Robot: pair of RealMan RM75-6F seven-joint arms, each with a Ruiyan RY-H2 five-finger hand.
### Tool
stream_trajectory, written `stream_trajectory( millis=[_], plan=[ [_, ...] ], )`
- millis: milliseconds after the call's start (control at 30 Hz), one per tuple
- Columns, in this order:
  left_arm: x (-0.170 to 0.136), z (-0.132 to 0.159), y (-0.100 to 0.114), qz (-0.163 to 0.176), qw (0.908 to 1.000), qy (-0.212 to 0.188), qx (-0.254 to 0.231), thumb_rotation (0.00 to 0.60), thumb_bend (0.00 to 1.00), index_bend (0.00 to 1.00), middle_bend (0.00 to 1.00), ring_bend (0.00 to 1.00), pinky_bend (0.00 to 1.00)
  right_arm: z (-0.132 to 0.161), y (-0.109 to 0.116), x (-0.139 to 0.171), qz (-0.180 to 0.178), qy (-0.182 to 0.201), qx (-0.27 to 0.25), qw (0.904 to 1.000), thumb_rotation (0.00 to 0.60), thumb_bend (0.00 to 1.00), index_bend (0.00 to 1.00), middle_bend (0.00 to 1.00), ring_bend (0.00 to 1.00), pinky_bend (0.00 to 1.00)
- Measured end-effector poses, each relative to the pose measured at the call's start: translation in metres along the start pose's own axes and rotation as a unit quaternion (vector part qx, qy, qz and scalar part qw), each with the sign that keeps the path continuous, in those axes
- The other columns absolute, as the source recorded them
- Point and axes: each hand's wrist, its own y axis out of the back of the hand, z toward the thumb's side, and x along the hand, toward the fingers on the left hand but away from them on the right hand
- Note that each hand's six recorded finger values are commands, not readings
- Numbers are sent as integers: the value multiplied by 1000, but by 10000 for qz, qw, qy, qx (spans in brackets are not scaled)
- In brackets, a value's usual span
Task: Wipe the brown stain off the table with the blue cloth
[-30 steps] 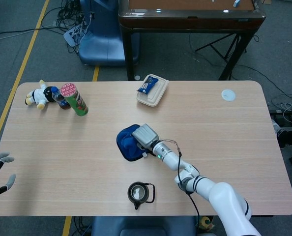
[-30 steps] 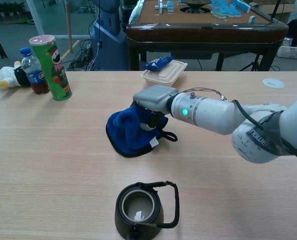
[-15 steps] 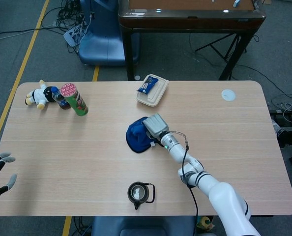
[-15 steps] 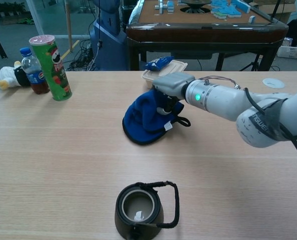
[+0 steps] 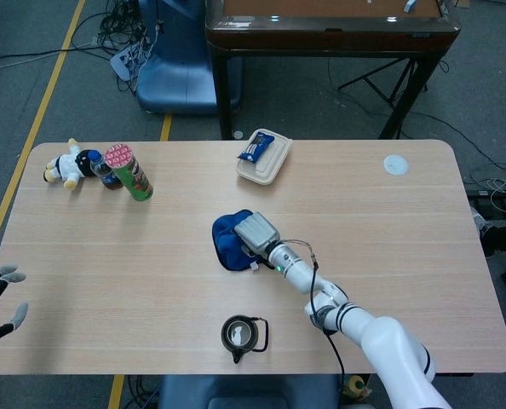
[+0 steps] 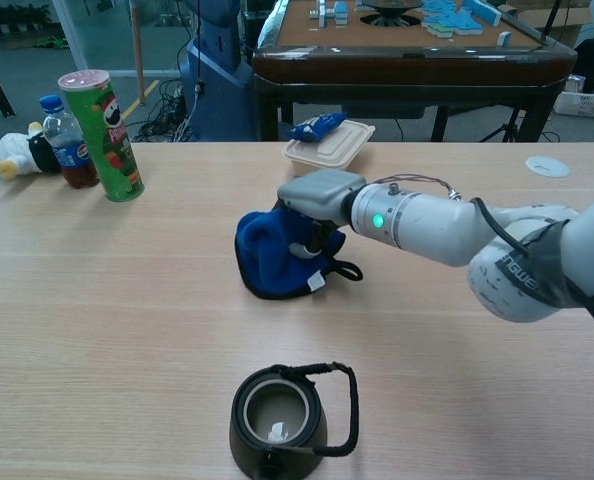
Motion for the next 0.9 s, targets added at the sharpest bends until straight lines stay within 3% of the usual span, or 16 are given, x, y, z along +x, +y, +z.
stream_trajectory(
  millis=[200, 367, 533, 900],
  plan=[
    [0, 1, 0, 6, 10000, -18, 0, 600, 293, 341, 235, 188, 167, 22, 1, 10, -90, 445, -118, 9989, 600, 697, 666, 633, 599, 775],
    [0, 2, -1, -5, 10000, -36, 0, 600, 293, 341, 235, 188, 167, 17, -1, 18, -34, 512, 9, 9987, 600, 697, 666, 633, 599, 775],
    [0, 2, -1, -5, 10000, -36, 2, 600, 293, 341, 235, 188, 167, 2, -2, 16, 1, 297, 185, 9994, 600, 697, 666, 633, 599, 775],
    [1, 2, -1, -11, 10000, -40, 2, 600, 293, 341, 235, 189, 167, -57, 9, 9, -39, -619, 349, 9975, 600, 697, 666, 633, 599, 775]
  ],
)
